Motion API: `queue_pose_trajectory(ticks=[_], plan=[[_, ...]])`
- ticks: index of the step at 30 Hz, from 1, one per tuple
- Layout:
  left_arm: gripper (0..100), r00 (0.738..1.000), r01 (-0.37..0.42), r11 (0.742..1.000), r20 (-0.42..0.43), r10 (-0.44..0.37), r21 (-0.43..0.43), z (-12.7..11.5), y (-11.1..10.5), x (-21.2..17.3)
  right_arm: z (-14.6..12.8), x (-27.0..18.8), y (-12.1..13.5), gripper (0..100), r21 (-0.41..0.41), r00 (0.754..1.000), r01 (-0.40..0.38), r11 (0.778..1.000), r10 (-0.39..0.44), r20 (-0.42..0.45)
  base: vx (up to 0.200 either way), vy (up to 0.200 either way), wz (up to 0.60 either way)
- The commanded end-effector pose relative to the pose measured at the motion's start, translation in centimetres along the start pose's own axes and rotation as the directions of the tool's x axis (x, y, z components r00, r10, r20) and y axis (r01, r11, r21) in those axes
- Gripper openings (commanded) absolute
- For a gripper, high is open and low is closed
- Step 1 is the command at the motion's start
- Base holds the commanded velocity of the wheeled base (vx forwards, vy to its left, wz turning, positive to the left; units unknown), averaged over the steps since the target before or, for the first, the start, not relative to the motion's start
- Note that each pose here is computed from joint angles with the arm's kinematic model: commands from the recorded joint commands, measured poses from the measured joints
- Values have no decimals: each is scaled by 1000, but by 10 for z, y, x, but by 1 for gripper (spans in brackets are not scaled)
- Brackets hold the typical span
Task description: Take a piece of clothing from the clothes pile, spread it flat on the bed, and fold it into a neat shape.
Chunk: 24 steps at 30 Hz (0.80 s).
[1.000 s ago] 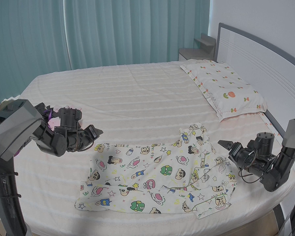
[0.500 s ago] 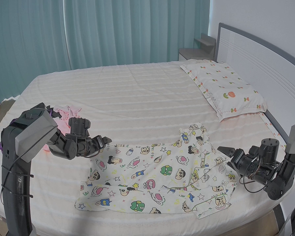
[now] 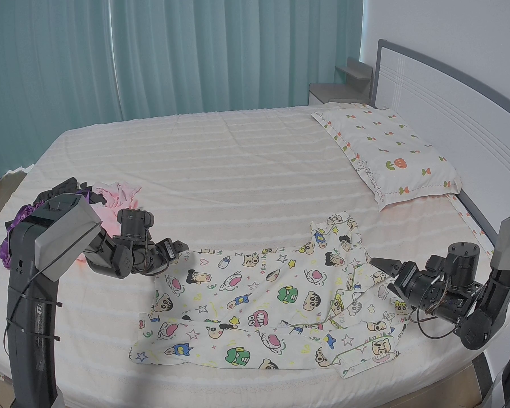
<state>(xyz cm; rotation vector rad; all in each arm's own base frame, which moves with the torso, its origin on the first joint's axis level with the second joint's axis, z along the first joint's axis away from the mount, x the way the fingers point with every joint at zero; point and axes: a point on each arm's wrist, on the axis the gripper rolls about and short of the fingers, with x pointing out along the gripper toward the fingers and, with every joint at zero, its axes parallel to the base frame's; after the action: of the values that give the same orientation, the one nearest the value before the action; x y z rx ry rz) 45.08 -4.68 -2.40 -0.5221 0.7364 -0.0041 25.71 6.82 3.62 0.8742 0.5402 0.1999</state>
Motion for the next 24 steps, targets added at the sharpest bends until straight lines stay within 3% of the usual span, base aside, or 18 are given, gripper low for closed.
queue_pose_trajectory(ticks=[1, 9, 10, 15, 24], plan=[[100, 1000, -2, 1000, 8, 2, -6, 4, 1, -3, -1, 1, -1, 100, 2, 1000, 5, 1000, -5, -4, 0, 0, 0], [100, 1000, 3, 1000, 9, -3, 22, -5, -14, 2, -2, -2, -1, 100, 2, 1000, 10, 1000, -10, -6, 0, 0, 0], [0, 1000, 4, 1000, 10, -5, 24, -5, -16, 3, -2, -2, -1, 100, 2, 1000, 10, 1000, -10, -6, 0, 0, 0], [0, 996, -41, 999, 85, 39, 19, 5, -21, 10, -4, -3, 0, 100, -2, 1000, 8, 1000, -8, -9, 0, 0, 0], [0, 989, -90, 996, 121, 89, 2, 10, -12, 13, -4, -3, 0, 100, -5, 1000, -5, 1000, 5, 1, 0, 0, 0]])
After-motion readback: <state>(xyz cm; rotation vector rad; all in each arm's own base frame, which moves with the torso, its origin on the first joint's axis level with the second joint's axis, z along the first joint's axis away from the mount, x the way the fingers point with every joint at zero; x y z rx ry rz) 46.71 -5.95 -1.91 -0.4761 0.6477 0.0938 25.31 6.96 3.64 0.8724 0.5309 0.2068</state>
